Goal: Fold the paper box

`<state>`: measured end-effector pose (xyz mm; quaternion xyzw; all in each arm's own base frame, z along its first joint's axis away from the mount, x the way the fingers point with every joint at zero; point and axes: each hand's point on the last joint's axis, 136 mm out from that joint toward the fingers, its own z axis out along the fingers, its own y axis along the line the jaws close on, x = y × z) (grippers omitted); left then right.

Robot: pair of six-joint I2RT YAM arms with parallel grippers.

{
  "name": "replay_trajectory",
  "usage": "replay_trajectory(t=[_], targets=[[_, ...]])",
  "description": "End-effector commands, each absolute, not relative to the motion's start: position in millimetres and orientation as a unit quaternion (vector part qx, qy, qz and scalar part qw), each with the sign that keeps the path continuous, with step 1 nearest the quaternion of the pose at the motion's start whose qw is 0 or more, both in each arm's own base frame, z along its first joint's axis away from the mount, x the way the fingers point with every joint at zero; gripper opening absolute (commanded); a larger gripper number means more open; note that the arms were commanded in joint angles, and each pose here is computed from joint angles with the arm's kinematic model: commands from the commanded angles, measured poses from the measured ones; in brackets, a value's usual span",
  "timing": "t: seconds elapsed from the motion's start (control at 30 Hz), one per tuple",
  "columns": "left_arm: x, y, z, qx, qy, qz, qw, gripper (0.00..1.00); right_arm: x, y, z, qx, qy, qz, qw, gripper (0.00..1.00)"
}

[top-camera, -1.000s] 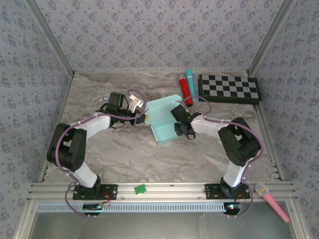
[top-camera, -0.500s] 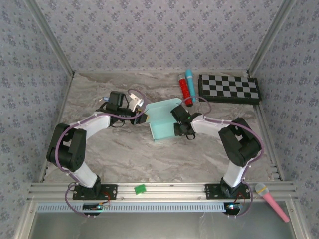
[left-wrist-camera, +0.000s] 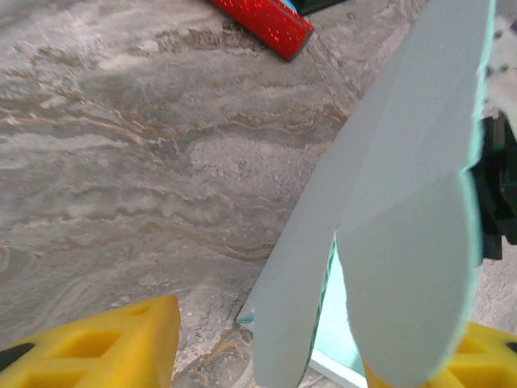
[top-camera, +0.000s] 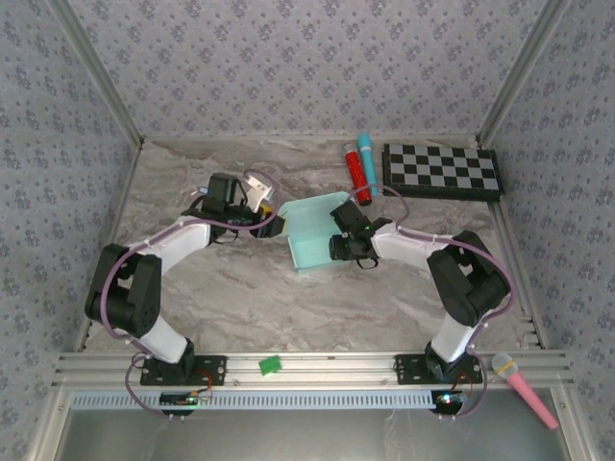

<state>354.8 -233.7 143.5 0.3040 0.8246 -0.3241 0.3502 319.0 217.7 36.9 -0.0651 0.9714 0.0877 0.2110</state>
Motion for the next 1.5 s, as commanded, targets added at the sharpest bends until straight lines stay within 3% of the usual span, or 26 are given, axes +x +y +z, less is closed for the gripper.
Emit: replay_trajectory(t=[0.0, 0.2, 0.43, 0.57, 0.83, 1.0, 1.07, 1.47], targets=[[348.3, -228.3, 166.8, 0.306, 0.816, -0.311, 0.378, 0.62, 313.5, 231.6, 45.8, -0.083, 0.965, 0.127, 0.215, 0.5], [344.7, -199.6, 187.7, 0.27, 0.824, -0.258, 0.427, 0.71, 312.0, 244.0, 54.5, -0.102, 0.955, 0.161, 0.225, 0.5], [370.6, -119.9, 202.5, 0.112, 0.865, -0.134, 0.47, 0.76, 316.1, 231.5, 72.7, -0.097, 0.95, 0.14, 0.263, 0.51], [383.2, -74.2, 204.3, 0.018, 0.884, -0.067, 0.462, 0.77, 314.1, 217.4, 89.1, -0.091, 0.943, 0.129, 0.292, 0.52], [411.4, -23.1, 183.0, -0.071, 0.919, -0.049, 0.385, 0.76, 308.6, 175.0, 116.5, -0.051, 0.937, 0.111, 0.329, 0.53], [433.6, 0.4, 159.5, -0.085, 0.937, -0.023, 0.339, 0.74, 308.7, 142.6, 120.5, -0.016, 0.939, 0.107, 0.328, 0.53], [445.8, 7.6, 149.1, -0.088, 0.944, -0.025, 0.317, 0.66, 308.1, 131.9, 119.8, -0.005, 0.939, 0.106, 0.326, 0.53], [530.4, 32.5, 96.7, -0.098, 0.965, -0.009, 0.242, 0.47, 310.5, 110.6, 111.5, 0.02, 0.941, 0.108, 0.319, 0.53]])
